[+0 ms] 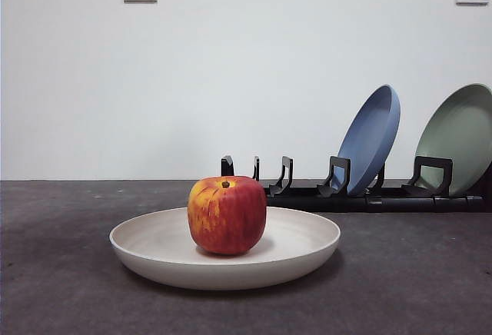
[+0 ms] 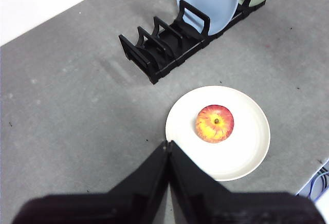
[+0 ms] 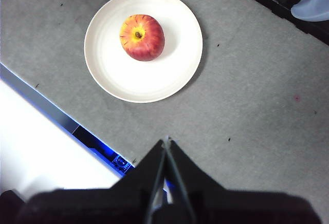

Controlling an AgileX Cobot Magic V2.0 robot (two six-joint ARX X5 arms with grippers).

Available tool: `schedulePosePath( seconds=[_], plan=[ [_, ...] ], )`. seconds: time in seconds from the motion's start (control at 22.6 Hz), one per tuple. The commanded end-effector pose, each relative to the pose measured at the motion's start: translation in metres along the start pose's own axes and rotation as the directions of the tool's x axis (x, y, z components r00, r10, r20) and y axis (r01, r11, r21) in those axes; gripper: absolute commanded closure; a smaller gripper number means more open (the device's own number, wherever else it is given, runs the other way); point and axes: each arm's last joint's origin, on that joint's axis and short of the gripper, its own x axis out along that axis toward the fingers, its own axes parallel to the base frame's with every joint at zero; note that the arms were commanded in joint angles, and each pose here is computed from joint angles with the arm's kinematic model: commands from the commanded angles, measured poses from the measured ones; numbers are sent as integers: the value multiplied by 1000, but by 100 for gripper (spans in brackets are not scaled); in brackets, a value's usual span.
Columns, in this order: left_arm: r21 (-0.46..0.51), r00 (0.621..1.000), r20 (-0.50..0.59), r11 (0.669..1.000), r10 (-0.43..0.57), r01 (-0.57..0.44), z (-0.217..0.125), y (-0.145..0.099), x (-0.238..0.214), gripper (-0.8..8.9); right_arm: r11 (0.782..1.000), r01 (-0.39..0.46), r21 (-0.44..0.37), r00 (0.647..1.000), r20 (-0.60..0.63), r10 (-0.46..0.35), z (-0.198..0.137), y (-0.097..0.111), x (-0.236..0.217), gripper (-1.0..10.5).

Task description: Take the yellow plate from the plate rack,put the plate on the table,take the apple from the table,put the apple in the plate

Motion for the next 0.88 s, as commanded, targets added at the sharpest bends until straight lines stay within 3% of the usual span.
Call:
schedulePosePath(
  seconds=[0.04,0.31,0.53,0.79,0.88],
  plan=[
    [11,1000,-1,1000,0,0,1,0,3,818,1000,5,-4,1000,-1,-5,1,0,1,957],
    [16,1000,-7,1000,9,-9,6,-2,12,818,1000,8,-4,1000,-1,-8,1,0,1,957],
    [12,981,170,995,96,-99,22,1,8,818,1000,8,-4,1000,-1,-8,1,0,1,957],
    [113,880,440,961,181,-254,46,22,-5,818,1000,8,-4,1000,0,-8,1,0,1,957],
    [135,859,487,959,155,-249,48,34,-7,818,1000,8,-4,1000,0,-8,1,0,1,957]
  ],
)
